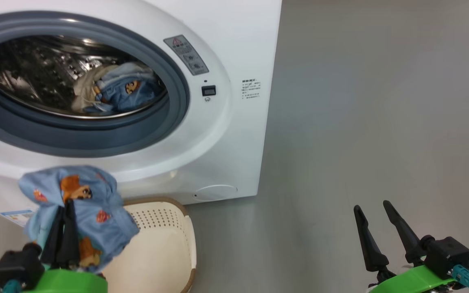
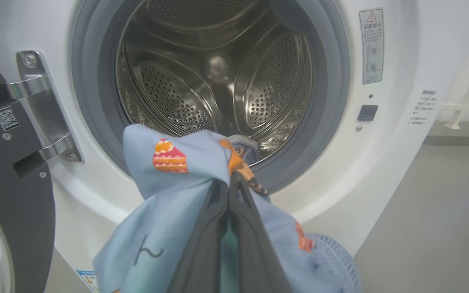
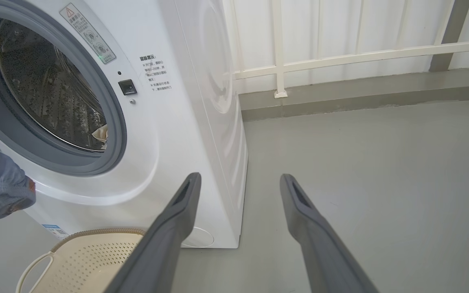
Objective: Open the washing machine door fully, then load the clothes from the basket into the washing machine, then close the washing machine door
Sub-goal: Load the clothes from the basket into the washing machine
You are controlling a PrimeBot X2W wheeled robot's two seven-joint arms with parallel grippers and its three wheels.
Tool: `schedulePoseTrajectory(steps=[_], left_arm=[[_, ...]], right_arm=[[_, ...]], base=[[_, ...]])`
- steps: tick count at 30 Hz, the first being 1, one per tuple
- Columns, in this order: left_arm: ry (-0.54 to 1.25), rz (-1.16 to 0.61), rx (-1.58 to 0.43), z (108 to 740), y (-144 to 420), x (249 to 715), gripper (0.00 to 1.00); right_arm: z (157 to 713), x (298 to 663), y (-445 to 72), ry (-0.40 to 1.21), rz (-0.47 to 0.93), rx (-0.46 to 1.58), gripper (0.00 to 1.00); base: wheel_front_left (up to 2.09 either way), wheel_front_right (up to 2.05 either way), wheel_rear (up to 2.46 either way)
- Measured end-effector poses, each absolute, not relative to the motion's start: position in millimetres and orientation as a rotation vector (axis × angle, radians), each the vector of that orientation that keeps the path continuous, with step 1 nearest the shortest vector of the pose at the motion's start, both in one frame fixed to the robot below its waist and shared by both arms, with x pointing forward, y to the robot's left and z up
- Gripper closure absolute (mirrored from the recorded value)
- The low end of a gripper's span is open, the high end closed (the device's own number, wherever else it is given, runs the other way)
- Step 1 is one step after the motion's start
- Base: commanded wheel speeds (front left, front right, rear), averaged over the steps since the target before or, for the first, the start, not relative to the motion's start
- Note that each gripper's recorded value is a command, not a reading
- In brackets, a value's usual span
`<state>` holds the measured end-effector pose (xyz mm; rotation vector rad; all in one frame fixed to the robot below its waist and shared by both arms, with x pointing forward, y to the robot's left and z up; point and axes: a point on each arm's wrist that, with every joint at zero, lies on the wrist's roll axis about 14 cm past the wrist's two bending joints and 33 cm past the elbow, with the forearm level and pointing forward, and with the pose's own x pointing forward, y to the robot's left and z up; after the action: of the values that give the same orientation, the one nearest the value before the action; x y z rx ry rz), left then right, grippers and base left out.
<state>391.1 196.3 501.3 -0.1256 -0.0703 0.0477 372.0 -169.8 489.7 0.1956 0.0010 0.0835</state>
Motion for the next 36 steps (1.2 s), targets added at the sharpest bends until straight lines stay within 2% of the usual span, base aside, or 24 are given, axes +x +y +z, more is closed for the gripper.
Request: schedulePoseTrajectory(steps=[18,36], left_arm=[[-0.106,-0.043,-0.074,516,183,492,1.0],[0.009,-0.127,-0.026,492,161,592,1.0]], right_arm=[[471,392,-173,0.043,0.069,0.193,0.0],[445,405,-191,0.098,0.012,0.175,0.0]], base=[[0.0,0.0,0.0],[0.0,0.0,0.0]])
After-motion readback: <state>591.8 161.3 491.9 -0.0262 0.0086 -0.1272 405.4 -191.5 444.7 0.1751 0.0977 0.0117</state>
